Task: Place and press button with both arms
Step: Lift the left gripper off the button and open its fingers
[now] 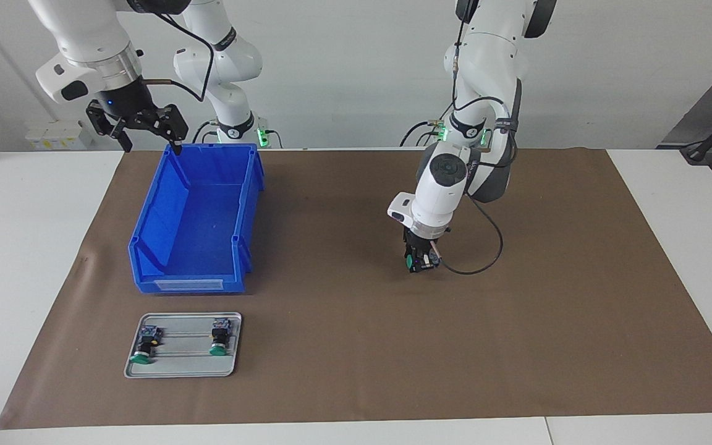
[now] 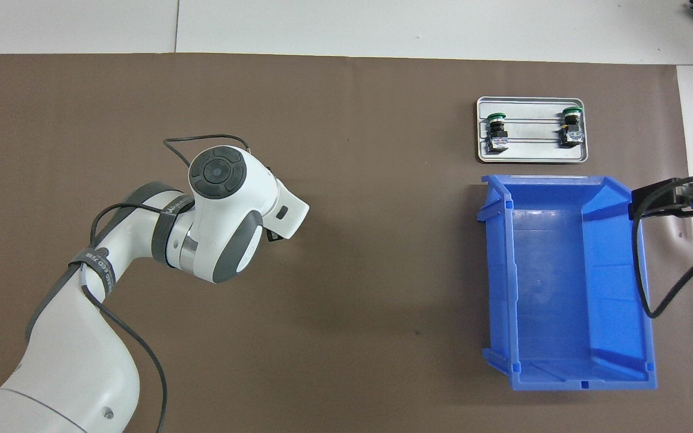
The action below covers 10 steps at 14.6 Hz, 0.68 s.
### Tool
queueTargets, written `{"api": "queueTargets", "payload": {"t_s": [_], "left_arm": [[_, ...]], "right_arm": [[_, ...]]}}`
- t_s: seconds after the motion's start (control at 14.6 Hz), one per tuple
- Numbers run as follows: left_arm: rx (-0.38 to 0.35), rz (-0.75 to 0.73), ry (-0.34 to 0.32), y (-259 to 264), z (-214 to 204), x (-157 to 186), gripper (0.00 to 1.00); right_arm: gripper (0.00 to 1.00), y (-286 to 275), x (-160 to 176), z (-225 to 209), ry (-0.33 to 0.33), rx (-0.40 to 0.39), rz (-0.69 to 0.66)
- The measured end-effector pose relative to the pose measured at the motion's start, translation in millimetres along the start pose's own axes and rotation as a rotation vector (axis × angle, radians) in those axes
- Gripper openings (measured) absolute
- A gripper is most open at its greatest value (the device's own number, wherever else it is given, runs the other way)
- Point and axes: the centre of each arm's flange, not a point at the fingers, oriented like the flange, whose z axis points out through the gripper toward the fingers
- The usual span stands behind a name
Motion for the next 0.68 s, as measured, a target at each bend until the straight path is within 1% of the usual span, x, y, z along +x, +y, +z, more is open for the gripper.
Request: {"api": "queueTargets", "payload": {"t_s": [0.14, 0.2, 0.27, 0.48, 0.68], "left_arm": [[0.013, -0.046, 0.019, -17, -13, -20, 0.41], [0.006, -0.069, 0.043, -26, -18, -33, 0.41], [-0.012, -0.086, 0.081, -33, -21, -45, 0.41], [-0.082, -0.133, 0.233, -45, -20, -93, 0.41], [-0.12, -0.144, 0.318, -37, -8, -127, 0.41]], "right_arm": [[1.0, 0, 0, 0, 0.0, 0.0, 0.0], [1.0, -1, 0, 0, 0.0, 0.001, 0.001], [1.0, -1, 0, 0, 0.0, 0.001, 0.001], [1.0, 0, 0, 0, 0.0, 0.001, 0.001], [1.0, 0, 0, 0, 0.0, 0.001, 0.001]]}}
